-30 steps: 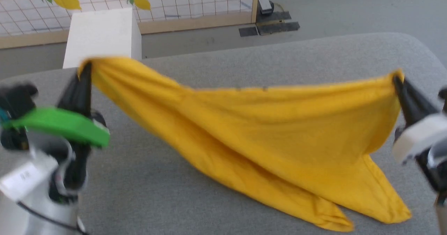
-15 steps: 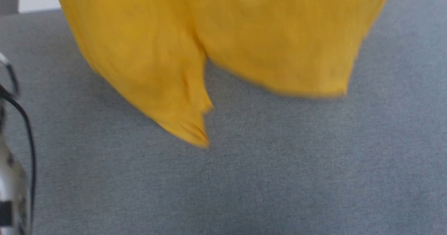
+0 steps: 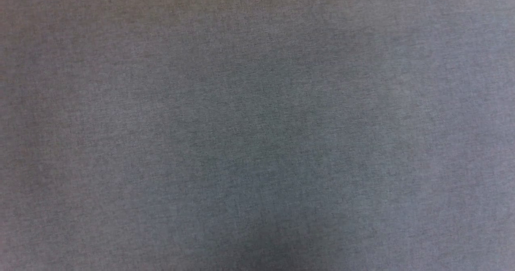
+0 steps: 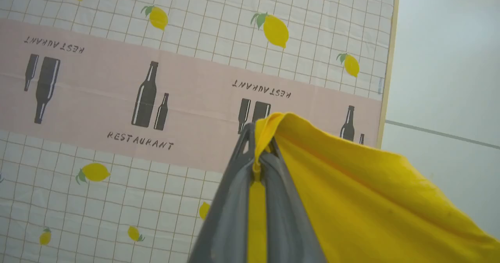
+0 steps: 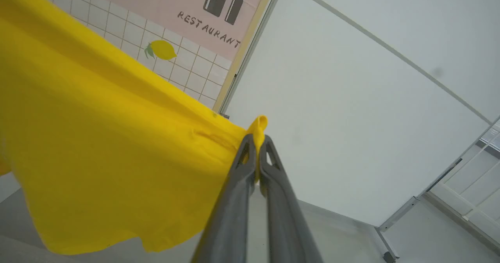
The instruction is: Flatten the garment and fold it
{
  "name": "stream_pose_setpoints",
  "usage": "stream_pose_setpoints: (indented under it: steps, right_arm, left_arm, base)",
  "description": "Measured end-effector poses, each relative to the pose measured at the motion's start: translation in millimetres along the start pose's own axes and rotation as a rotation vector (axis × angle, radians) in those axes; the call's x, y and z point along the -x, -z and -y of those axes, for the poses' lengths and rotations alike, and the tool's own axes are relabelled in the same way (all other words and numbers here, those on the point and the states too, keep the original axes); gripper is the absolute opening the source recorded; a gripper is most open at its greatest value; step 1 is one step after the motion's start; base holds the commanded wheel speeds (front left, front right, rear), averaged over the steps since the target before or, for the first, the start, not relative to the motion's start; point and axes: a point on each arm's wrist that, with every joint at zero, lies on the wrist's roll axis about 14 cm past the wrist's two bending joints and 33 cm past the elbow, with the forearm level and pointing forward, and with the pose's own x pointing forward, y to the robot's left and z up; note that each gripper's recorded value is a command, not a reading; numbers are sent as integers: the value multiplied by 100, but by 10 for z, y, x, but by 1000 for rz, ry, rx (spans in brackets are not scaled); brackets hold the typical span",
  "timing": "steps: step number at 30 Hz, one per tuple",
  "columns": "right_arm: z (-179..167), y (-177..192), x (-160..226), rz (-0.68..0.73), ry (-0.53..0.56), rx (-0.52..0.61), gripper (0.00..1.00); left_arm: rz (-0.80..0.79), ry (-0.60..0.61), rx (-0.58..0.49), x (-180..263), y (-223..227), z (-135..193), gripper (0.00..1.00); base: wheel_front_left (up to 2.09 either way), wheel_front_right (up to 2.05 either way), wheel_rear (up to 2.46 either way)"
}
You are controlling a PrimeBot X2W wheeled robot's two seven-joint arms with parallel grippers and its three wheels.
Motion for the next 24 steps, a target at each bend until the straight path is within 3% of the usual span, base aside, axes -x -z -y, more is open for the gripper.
stream_pose_setpoints:
  steps: [6, 11, 16, 24]
  right_arm:
    - [-560, 779, 257, -170, -112, -102, 0]
    - [-1039, 1290, 746, -336, -228, -172, 0]
    - [-1207, 1425, 1223, -403, -277, -237, 0]
    - [-1172, 1511, 2047, -470, -260, -335, 0]
  left_arm:
    - [-368, -51, -134, 805, 1038, -426, 0]
    - [-682, -68, -215, 1734, 1500, -683, 0]
    - [-954, -78, -211, 2676, 1580, -759, 0]
    - [-1272, -70, -55, 3908, 1199, -506, 0]
  base:
    - [0, 0, 0]
    - [0, 0, 0]
    - [0, 0, 0]
    - [0, 0, 0]
